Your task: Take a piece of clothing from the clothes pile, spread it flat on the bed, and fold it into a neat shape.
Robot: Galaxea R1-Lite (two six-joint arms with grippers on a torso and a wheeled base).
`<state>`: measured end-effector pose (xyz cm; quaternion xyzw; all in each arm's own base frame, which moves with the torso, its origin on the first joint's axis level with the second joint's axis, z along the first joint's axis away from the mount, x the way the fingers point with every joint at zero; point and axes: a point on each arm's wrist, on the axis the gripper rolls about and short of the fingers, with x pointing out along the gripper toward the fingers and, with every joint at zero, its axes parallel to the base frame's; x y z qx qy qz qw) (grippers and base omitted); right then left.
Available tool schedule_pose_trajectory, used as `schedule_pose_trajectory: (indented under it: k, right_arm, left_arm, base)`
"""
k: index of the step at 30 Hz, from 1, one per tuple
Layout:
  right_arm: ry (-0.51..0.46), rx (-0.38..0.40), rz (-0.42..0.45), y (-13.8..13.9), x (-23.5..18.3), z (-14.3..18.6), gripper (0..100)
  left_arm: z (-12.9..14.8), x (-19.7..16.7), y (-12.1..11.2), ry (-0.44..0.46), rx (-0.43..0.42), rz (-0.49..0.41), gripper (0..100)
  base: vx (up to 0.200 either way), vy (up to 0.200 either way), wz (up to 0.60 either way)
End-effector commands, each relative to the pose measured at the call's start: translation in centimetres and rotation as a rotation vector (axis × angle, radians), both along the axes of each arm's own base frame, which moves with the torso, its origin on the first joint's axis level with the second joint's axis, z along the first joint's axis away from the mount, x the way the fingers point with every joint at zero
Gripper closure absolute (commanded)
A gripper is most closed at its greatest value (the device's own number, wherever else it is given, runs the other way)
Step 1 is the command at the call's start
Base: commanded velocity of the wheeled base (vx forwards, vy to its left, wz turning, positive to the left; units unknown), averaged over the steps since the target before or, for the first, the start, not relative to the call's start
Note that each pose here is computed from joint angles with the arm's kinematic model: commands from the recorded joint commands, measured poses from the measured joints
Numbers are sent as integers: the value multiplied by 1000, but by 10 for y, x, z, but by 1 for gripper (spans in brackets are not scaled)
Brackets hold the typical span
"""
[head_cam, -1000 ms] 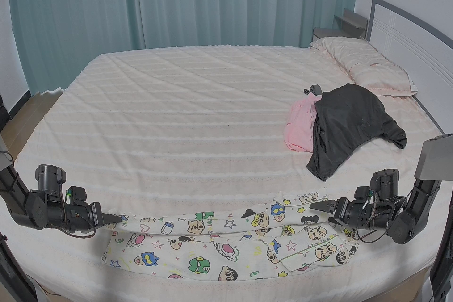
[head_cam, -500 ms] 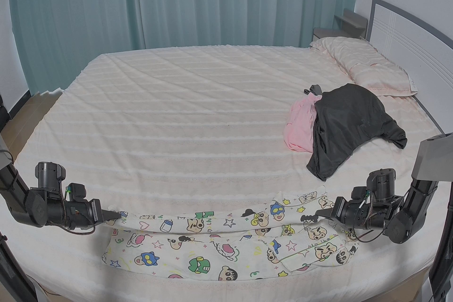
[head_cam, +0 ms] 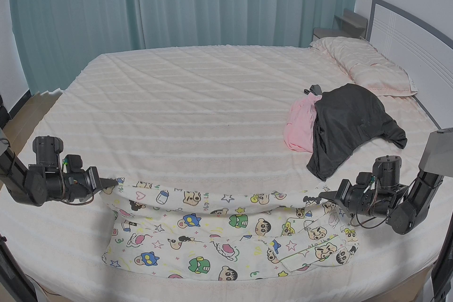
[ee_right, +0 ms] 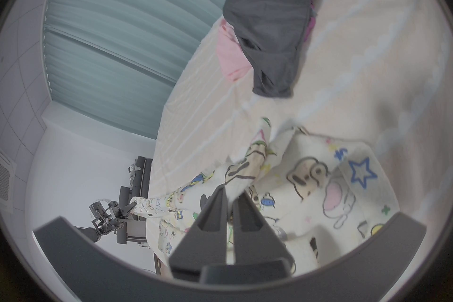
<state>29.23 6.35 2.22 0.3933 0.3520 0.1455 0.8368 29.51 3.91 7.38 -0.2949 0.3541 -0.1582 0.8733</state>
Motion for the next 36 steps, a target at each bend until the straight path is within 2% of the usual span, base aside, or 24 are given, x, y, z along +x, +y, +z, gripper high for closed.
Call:
schedule_pose_trajectory:
  k: [1, 8, 19, 29, 36]
  right_arm:
    - [-76, 19, -20, -2, 20, 20, 100]
    - [-85, 38, -45, -3, 46, 36, 100]
    - [-84, 41, -41, -2, 53, 40, 100]
    - [-81, 41, -41, -3, 52, 40, 100]
    - [-45, 34, -40, -5, 36, 37, 100]
  left_arm:
    - [12, 29, -2, -48, 16, 47, 100]
    - [11, 60, -11, 7, 28, 74, 100]
    - [-2, 84, -10, 12, 25, 83, 100]
    - [-13, 87, -11, -39, 20, 92, 100]
    - [-16, 75, -9, -23, 17, 88, 100]
  base:
    - [0, 0, 0]
    - [0, 0, 0]
    - [0, 0, 0]
    - [0, 0, 0]
    - [0, 0, 0]
